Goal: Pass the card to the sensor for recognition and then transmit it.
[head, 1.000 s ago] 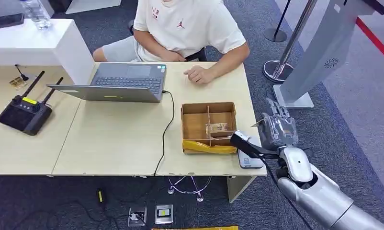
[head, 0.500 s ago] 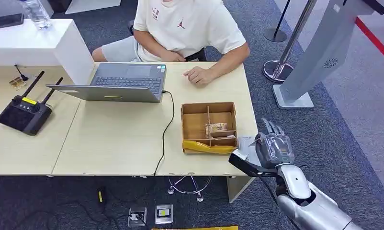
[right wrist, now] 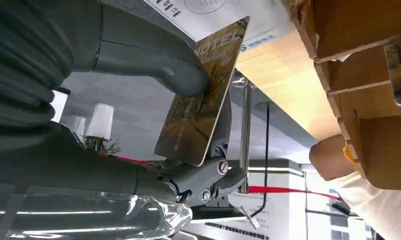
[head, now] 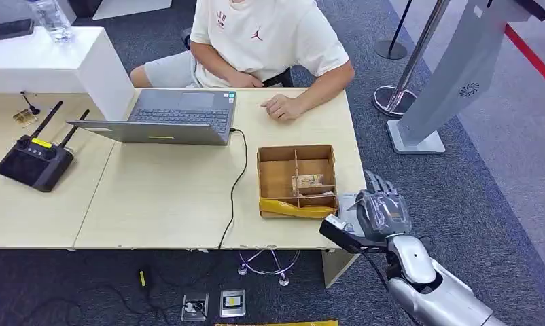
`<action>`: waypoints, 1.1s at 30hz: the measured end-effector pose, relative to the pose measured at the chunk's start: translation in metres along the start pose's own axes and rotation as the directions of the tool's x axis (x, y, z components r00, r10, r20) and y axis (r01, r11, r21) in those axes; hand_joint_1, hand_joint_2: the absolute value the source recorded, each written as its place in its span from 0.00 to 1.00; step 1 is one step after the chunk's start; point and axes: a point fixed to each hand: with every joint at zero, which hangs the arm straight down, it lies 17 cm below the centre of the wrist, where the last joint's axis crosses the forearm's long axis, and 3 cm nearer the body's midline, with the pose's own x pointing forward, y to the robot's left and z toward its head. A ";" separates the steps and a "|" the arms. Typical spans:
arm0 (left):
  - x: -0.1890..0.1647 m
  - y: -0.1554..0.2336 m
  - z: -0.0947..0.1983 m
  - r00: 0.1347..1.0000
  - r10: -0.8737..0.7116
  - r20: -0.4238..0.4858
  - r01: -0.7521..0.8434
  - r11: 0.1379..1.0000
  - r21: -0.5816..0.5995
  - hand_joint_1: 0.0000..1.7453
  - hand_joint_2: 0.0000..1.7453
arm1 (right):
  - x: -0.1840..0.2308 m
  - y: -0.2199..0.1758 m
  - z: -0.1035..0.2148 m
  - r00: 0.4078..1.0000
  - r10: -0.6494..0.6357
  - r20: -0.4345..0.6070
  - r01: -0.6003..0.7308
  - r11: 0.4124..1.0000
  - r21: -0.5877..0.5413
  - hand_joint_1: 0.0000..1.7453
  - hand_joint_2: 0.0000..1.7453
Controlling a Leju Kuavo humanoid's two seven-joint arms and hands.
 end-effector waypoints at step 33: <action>-0.004 0.001 0.000 1.000 0.007 -0.025 -0.006 1.000 0.002 0.00 0.00 | 0.029 0.045 0.005 0.994 -0.108 0.017 0.106 0.990 0.095 1.00 1.00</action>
